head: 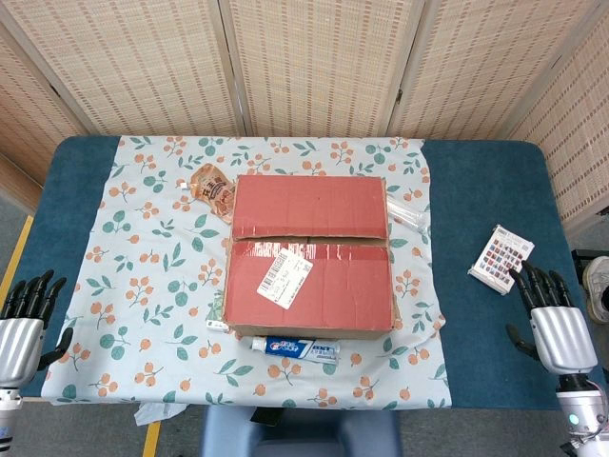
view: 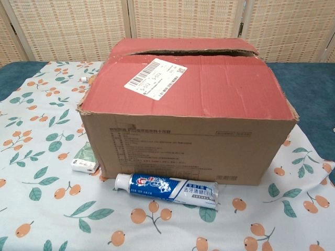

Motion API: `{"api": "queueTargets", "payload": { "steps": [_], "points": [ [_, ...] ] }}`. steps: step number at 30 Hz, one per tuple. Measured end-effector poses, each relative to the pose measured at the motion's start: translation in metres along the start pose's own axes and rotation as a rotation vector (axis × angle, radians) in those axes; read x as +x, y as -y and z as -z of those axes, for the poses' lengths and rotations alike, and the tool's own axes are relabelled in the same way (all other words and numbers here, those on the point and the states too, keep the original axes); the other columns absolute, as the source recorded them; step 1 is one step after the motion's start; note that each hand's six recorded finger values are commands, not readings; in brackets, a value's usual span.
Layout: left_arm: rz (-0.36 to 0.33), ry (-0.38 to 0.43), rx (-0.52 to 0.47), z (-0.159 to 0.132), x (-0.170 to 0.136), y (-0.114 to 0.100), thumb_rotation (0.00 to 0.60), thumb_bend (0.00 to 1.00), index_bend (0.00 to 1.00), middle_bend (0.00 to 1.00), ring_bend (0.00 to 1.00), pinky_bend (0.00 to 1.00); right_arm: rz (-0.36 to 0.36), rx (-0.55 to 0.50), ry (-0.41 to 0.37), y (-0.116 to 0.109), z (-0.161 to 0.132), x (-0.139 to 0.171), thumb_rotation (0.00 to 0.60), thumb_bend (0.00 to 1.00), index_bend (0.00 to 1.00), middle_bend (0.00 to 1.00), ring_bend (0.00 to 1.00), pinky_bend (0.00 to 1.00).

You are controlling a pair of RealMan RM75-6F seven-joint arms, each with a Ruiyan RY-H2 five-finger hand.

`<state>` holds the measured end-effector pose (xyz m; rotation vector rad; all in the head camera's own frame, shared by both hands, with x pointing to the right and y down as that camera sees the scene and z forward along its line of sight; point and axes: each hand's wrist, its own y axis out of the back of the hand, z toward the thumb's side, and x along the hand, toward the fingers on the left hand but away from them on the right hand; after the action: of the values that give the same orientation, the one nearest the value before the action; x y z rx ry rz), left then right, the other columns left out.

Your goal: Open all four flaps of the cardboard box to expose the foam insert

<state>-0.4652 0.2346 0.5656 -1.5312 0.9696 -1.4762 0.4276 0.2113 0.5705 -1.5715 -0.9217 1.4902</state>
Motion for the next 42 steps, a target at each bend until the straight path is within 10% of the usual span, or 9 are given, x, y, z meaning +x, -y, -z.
{"api": "queueTargets", "payload": {
  "steps": [16, 27, 42],
  "points": [
    [0.025, 0.031, -0.007, -0.006, 0.002, 0.005, 0.6, 0.46, 0.0, 0.0, 0.0, 0.0, 0.0, -0.015, -0.083, -0.004, -0.019, -0.023, 0.6, 0.38, 0.01, 0.0, 0.0, 0.0],
    [0.026, 0.011, -0.054, 0.003, 0.008, 0.003, 0.6, 0.46, 0.0, 0.0, 0.0, 0.0, 0.057, 0.001, -0.239, -0.047, -0.095, -0.095, 0.6, 0.38, 0.04, 0.0, 0.0, 0.0],
    [0.044, -0.026, -0.079, 0.019, 0.026, 0.004, 0.6, 0.46, 0.0, 0.0, 0.0, 0.0, 0.015, -0.018, -0.324, -0.03, -0.196, -0.158, 0.6, 0.38, 0.04, 0.0, 0.0, 0.0]
  ]
}}
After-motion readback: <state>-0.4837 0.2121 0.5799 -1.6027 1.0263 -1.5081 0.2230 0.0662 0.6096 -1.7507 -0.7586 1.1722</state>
